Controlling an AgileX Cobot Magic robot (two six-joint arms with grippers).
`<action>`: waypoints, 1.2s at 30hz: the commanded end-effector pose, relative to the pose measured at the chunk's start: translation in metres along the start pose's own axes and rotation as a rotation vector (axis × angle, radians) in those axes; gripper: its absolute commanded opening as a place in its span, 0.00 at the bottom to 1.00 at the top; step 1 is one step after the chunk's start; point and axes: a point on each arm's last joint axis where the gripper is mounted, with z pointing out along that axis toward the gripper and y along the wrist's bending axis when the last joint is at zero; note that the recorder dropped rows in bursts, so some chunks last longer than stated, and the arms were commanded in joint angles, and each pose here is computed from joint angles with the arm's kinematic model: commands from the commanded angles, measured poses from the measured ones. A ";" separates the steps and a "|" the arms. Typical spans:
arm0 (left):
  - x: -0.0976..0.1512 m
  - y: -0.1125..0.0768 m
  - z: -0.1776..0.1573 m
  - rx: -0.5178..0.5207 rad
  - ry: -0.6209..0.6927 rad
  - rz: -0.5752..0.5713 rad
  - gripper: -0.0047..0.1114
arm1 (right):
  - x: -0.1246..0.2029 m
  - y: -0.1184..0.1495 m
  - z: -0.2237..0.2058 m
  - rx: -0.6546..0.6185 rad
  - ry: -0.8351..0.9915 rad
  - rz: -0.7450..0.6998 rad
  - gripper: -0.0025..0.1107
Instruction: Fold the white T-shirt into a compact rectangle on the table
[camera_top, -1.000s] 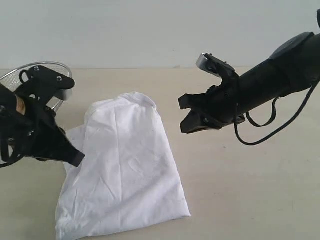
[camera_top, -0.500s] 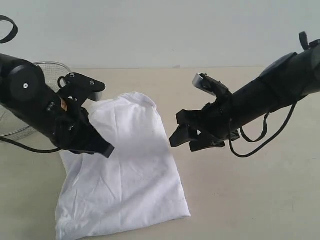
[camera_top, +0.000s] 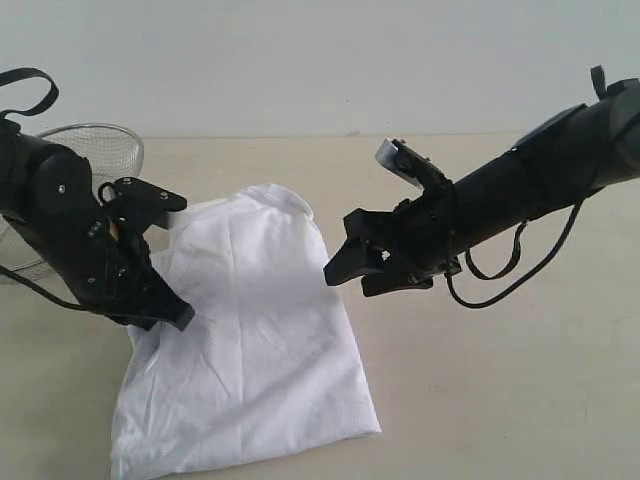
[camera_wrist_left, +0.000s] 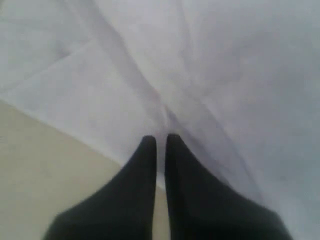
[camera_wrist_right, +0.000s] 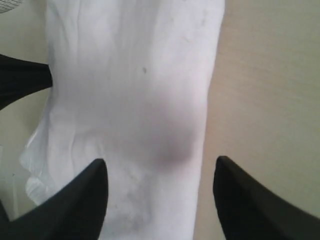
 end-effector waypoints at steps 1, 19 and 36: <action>0.002 0.016 -0.004 -0.026 0.006 -0.043 0.08 | -0.003 0.000 -0.003 0.002 -0.015 -0.018 0.51; -0.003 0.011 -0.083 0.017 -0.214 -0.123 0.08 | -0.010 -0.018 0.021 -0.045 0.038 0.020 0.51; -0.019 -0.006 -0.025 0.222 -0.230 -0.129 0.08 | 0.001 -0.034 0.046 -0.122 0.076 0.089 0.51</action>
